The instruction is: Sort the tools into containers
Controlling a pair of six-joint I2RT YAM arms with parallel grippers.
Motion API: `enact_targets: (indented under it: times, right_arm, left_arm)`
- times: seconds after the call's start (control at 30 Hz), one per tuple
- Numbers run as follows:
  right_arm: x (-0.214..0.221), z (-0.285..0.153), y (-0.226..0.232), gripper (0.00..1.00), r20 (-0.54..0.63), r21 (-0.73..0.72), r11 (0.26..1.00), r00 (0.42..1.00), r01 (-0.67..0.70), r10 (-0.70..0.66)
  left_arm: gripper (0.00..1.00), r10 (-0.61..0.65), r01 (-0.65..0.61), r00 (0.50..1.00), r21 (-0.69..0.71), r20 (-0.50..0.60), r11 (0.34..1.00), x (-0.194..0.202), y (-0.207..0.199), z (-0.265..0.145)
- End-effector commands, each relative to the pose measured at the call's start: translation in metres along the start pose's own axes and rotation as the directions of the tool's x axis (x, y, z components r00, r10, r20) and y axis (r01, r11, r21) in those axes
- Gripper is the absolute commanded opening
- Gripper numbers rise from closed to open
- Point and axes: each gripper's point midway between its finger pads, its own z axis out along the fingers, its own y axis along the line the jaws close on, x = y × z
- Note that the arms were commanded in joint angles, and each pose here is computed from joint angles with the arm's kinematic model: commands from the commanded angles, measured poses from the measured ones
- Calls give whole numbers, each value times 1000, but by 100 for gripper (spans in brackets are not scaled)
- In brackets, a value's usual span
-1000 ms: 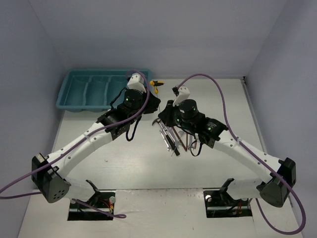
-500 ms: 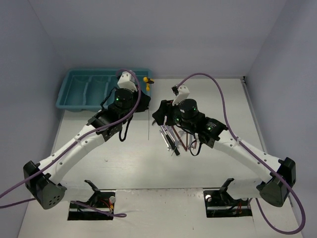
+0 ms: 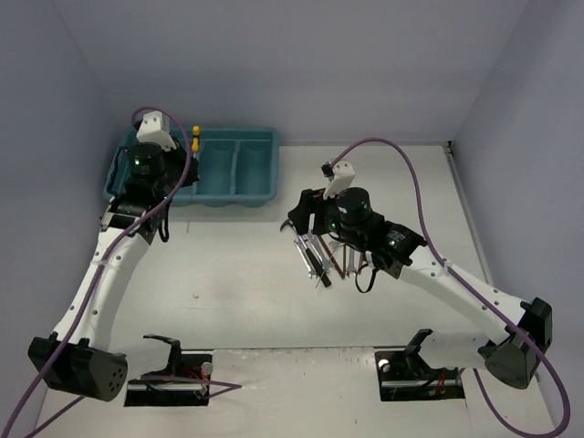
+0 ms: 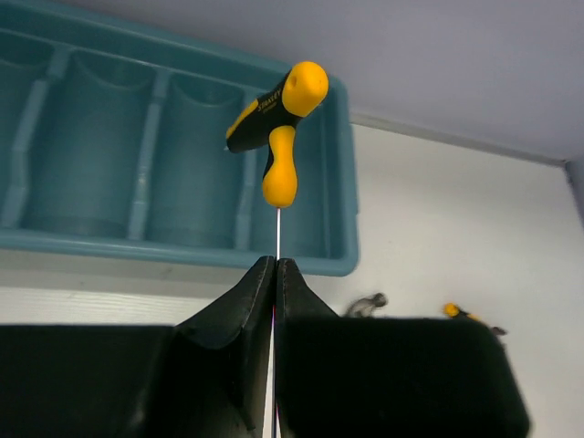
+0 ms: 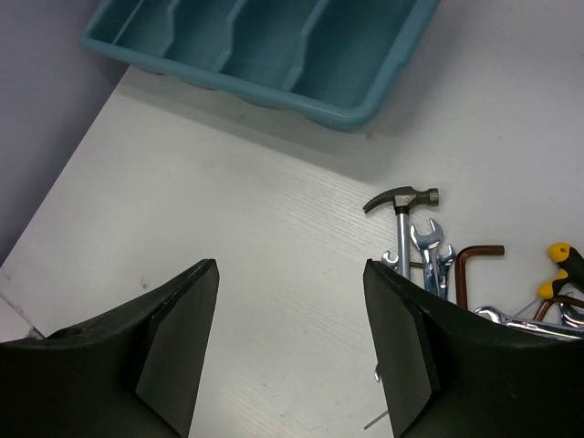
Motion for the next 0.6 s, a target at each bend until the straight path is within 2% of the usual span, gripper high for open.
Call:
enact_targets:
  times: [0.0, 0.33, 0.57]
  right_arm:
    - [-14, -9, -13, 62, 57, 39, 997, 996, 59, -61]
    - [-1, -12, -53, 62, 2, 116, 984, 991, 133, -134]
    - [18, -7, -85, 62, -78, 152, 983, 993, 104, -93]
  left_arm:
    - [0, 120, -122, 991, 37, 57, 992, -46, 17, 5]
    - [0, 167, -164, 984, -65, 56, 984, -86, 107, 69]
    - [0, 170, -157, 982, -139, 86, 978, -110, 169, 108]
